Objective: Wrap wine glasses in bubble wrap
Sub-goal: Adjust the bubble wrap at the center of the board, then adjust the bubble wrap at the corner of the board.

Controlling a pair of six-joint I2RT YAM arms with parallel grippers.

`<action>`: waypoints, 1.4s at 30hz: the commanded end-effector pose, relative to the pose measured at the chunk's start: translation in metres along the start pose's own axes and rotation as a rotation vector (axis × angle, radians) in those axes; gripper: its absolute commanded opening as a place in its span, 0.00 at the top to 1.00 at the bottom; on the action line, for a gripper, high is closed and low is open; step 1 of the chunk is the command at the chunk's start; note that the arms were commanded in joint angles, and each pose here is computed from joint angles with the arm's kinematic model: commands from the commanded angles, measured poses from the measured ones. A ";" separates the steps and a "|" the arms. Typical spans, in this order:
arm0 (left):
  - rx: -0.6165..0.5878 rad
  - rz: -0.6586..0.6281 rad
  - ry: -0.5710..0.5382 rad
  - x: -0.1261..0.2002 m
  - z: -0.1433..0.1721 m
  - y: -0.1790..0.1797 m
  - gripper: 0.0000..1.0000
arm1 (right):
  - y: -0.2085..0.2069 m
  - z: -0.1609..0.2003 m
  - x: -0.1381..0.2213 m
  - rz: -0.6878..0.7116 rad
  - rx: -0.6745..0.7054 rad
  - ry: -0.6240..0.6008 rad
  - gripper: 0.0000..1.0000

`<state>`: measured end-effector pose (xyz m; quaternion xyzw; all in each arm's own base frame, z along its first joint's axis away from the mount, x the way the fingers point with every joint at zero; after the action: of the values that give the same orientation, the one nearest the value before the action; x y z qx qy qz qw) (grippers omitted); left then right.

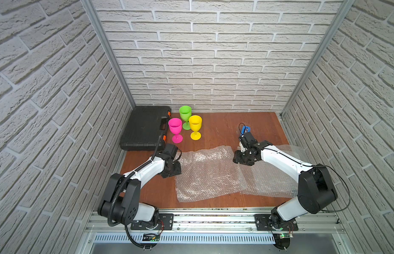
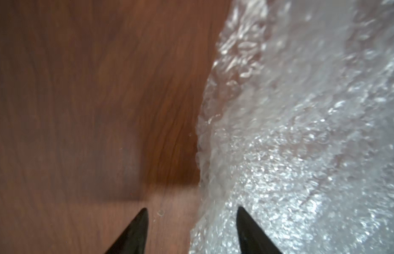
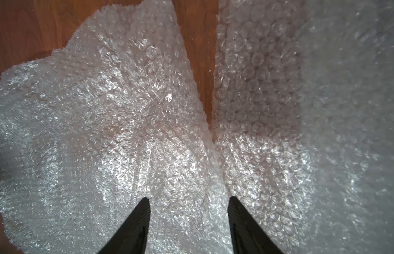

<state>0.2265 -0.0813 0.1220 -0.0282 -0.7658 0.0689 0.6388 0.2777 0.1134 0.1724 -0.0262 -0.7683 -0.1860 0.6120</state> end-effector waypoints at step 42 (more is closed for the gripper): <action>-0.123 -0.010 0.006 0.009 -0.035 -0.012 1.00 | -0.010 0.006 0.002 -0.084 0.051 0.050 0.23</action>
<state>0.2544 -0.0853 0.1374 -0.0567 -0.7607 0.0139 0.6465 0.2604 0.0917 0.1706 -0.0298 -0.7613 -0.1945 0.6178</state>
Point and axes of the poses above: each gripper's point midway between its finger pads, its own x axis back along the fingers, its own y axis along the line the jaws close on, z = x × y, the point moved 10 cm from there along x, back along the fingers, and after that the axes turned 7 degrees about -x, right-handed, at the moved point
